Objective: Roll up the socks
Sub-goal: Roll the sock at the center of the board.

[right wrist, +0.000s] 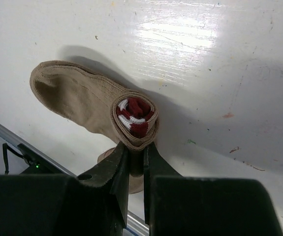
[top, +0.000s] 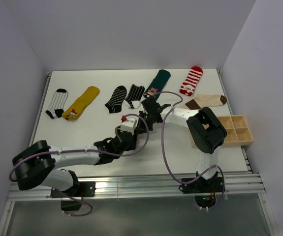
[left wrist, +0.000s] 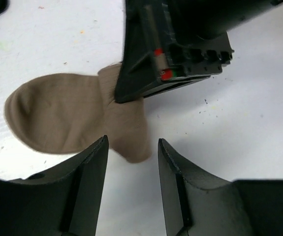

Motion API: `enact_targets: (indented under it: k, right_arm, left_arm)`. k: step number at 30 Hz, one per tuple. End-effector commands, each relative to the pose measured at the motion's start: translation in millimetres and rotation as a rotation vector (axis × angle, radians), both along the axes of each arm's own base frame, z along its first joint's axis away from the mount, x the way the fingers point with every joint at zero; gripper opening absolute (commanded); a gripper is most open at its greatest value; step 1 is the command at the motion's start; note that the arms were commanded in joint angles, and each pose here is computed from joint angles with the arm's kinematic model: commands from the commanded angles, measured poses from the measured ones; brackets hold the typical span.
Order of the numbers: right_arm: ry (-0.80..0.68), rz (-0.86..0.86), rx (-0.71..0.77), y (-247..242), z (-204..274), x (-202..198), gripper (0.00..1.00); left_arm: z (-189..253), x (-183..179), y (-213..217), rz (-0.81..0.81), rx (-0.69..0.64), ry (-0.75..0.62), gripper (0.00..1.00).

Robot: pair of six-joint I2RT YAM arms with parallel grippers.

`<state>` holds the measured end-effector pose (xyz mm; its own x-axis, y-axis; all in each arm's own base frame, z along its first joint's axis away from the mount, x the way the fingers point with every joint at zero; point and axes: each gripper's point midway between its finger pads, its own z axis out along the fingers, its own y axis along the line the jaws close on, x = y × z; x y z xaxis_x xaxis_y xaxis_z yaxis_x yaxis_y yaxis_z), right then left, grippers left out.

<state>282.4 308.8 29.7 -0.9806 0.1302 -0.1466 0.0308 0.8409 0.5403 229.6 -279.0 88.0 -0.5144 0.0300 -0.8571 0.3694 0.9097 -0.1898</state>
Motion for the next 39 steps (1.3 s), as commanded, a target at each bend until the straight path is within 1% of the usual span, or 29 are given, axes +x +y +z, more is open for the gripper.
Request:
enact_targets:
  k: [1, 3, 7, 15, 19, 23, 27, 29, 31, 32, 33, 36, 37, 39]
  right_arm:
    - [0.054, 0.006, -0.088, -13, -14, -9, 0.00]
    - [0.051, 0.005, -0.084, -12, -12, -7, 0.00]
    - [0.054, 0.008, -0.082, -11, -12, -7, 0.00]
    - [0.066, 0.015, -0.068, -8, -15, -10, 0.00]
    - [0.071, 0.021, -0.060, -7, -15, -11, 0.00]
    - [0.075, 0.025, -0.050, -6, -15, -12, 0.00]
    - [0.083, 0.030, -0.043, -5, -17, -14, 0.00]
    - [0.085, 0.035, -0.038, -4, -17, -16, 0.00]
    - [0.085, 0.035, -0.036, -4, -17, -16, 0.00]
    - [0.082, 0.035, -0.031, -4, -17, -16, 0.00]
    - [0.079, 0.036, -0.026, -3, -16, -17, 0.00]
    - [0.080, 0.036, -0.001, -1, -16, -17, 0.00]
    - [0.084, 0.036, -0.004, -1, -16, -18, 0.00]
    - [0.088, 0.033, -0.012, -2, -19, -17, 0.00]
  left_arm:
    - [7, 13, -17, 0.010, 0.069, -0.103, 0.49]
    - [7, 13, -24, 0.003, 0.072, -0.120, 0.49]
    - [-8, 17, -23, 0.028, 0.124, -0.121, 0.49]
    - [-28, 21, -22, 0.045, 0.183, -0.111, 0.48]
    - [-44, 21, -21, 0.053, 0.219, -0.080, 0.50]
    - [-56, 22, -19, 0.074, 0.223, -0.036, 0.56]
    - [-67, 23, -16, 0.085, 0.231, 0.001, 0.57]
    - [-73, 23, -15, 0.093, 0.243, 0.019, 0.55]
    - [-80, 22, -13, 0.092, 0.247, 0.042, 0.46]
    - [-81, 22, -12, 0.095, 0.245, 0.054, 0.36]
    - [-81, 21, -13, 0.091, 0.234, 0.062, 0.30]
    - [-77, 20, -9, 0.099, 0.209, 0.075, 0.17]
    - [-75, 20, -8, 0.104, 0.205, 0.075, 0.17]
    - [-70, 20, -3, 0.124, 0.207, 0.076, 0.27]
